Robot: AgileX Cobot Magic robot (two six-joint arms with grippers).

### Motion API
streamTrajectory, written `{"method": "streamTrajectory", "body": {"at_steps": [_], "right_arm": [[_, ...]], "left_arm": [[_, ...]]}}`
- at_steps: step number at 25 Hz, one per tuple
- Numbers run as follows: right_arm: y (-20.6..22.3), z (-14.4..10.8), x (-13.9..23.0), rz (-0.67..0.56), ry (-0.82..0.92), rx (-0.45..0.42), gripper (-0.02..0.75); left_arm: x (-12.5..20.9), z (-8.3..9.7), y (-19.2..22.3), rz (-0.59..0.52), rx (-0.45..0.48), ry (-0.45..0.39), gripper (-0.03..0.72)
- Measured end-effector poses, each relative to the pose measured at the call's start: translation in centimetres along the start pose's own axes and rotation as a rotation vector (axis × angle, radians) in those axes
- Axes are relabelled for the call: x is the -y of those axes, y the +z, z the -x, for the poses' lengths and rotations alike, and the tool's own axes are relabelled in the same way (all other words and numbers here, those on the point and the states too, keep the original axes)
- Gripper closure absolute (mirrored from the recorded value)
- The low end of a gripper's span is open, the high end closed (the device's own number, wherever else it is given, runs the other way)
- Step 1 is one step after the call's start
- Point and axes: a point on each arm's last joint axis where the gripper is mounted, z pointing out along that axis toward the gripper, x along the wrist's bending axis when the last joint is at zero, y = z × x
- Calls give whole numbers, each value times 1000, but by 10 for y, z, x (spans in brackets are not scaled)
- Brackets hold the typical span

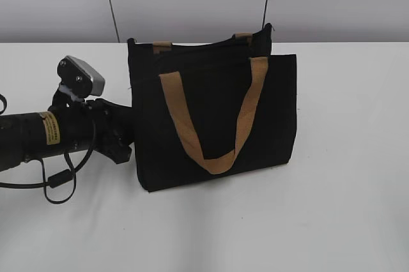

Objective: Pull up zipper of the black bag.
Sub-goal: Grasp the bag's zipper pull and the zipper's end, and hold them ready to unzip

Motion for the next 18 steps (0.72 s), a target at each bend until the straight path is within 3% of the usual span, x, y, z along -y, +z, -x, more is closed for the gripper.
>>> {"method": "streamTrajectory", "body": {"at_steps": [7,11,16,18], "right_arm": [[0,0,0,0,0,0,337],[0,0,0,0,0,0,337],[0,0,0,0,0,0,337],[0,0,0,0,0,0,337]], "left_arm": [[5,0,5,2,13,-8,418],[5,-1,6,21,-2,-30,496],[5,-4,6,21,-32,-55,665],[3,-5,4,9,-39,-53,670]]}}
